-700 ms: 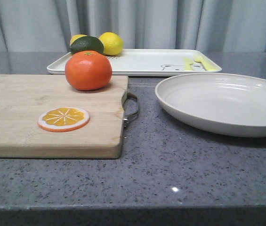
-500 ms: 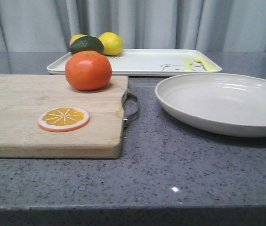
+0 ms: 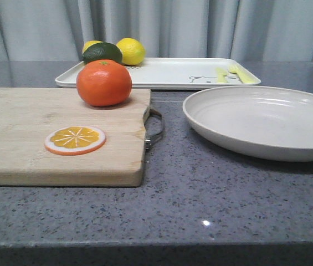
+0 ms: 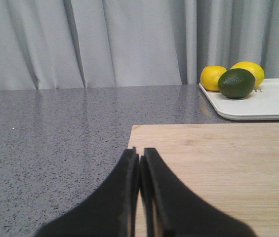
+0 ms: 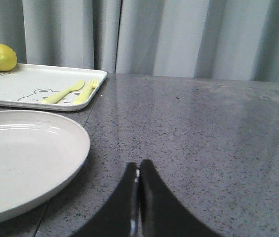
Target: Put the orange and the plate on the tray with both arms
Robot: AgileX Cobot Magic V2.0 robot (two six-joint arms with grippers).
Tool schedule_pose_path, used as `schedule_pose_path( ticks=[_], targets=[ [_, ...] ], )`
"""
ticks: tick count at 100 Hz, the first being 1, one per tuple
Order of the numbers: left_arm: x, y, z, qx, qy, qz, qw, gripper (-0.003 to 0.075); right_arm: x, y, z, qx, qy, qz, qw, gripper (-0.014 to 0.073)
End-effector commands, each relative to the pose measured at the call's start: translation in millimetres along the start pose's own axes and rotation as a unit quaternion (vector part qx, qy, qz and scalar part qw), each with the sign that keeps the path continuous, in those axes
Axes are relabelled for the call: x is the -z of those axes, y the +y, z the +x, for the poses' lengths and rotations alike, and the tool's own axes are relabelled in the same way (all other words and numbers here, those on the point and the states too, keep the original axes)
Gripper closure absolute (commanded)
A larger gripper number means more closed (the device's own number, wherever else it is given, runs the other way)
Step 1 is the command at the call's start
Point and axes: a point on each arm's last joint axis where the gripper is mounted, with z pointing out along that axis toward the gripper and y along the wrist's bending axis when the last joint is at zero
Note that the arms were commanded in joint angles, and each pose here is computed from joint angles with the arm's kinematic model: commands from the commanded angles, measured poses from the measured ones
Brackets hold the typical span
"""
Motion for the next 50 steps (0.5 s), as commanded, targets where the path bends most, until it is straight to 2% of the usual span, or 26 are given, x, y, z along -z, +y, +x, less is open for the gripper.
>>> schedule_pose_path(
  ticks=[1, 50],
  targets=[
    [2.9, 0.0, -5.5, 0.003, -0.048, 0.001, 0.999, 0.0740, 2.1, -0.3, -15.0, 0.002, -0.055, 0.002, 0.999, 0.0662],
    [3.3, 0.0, -8.9, 0.007, -0.064, 0.001, 0.998, 0.0741, 2.3, -0.3, -16.7, 0.003, -0.063, 0.002, 0.998, 0.0662]
  ],
)
